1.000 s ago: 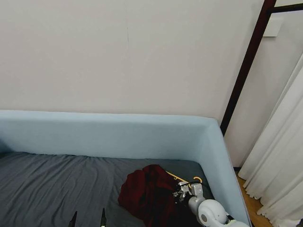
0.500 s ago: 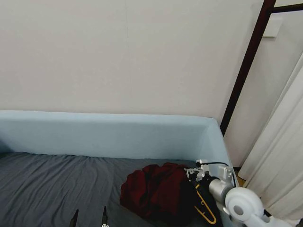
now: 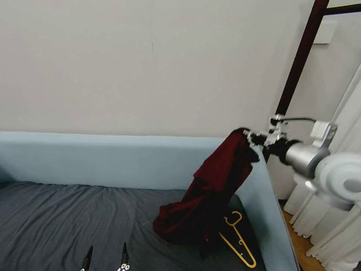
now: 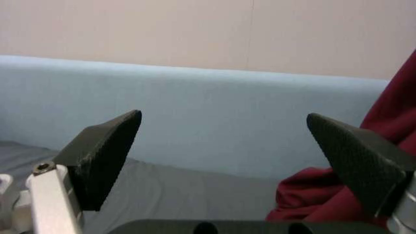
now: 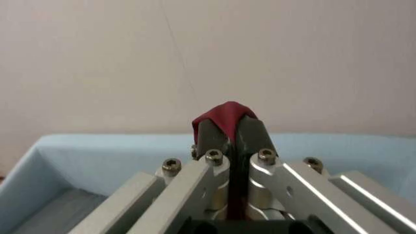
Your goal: Pick up the clothes from the sofa and hang them on the clothes hanger.
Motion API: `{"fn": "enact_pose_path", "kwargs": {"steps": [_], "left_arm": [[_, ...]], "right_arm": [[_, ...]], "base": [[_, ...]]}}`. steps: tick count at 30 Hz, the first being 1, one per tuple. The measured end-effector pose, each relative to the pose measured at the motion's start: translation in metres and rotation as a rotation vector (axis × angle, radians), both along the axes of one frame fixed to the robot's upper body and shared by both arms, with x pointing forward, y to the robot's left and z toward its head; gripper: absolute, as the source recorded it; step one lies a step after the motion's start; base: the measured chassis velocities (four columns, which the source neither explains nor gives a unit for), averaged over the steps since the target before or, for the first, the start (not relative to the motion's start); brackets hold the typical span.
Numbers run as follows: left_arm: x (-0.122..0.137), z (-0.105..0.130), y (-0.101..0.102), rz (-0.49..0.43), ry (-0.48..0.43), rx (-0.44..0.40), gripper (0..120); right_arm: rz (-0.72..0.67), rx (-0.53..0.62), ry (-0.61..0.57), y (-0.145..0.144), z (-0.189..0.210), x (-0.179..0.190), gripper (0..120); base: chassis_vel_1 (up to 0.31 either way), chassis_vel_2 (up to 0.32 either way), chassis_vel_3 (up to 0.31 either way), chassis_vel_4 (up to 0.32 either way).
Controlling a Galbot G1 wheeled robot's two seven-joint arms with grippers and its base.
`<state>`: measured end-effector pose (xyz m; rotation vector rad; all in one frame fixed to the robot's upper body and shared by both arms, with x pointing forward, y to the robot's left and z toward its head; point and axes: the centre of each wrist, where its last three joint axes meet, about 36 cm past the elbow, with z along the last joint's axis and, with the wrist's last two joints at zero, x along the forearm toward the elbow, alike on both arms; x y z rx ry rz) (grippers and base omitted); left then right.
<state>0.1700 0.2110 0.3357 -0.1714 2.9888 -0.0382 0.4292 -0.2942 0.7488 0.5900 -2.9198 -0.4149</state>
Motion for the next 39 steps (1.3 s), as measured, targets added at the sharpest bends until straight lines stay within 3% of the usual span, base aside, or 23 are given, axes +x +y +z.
{"fn": "enact_pose_path", "kwargs": {"steps": [9,17,25,26,31,36,39], "left_arm": [[0.001,0.001,0.001,0.003,0.000,-0.003,100],[-0.001,-0.002,0.005,0.015,0.011,-0.006,100],[-0.003,-0.005,0.016,0.052,0.018,-0.006,100],[-0.003,-0.005,0.016,0.052,0.018,-0.006,100],[-0.003,-0.007,0.018,0.068,0.022,-0.006,100],[-0.005,-0.010,0.018,0.080,0.026,-0.008,100],[-0.008,-0.012,0.018,0.088,0.028,-0.011,100]], "right_arm": [[0.000,0.001,-0.077,-0.012,0.067,-0.017,0],[0.051,-0.011,-0.042,0.004,0.048,-0.012,0],[0.155,-0.098,0.228,0.064,-0.112,0.010,0],[0.155,-0.098,0.228,0.064,-0.112,0.010,0],[0.187,-0.190,0.327,0.119,-0.234,0.028,0],[0.194,-0.214,0.382,0.150,-0.280,0.037,0],[0.234,-0.219,0.410,0.187,-0.296,0.039,0]], "base": [[0.000,0.000,0.000,0.000],[0.000,0.000,0.000,0.000],[0.000,0.000,0.000,0.000],[0.000,0.000,0.000,0.000],[0.000,0.000,0.000,0.000],[0.000,0.000,0.000,0.000],[0.000,0.000,0.000,0.000]]}}
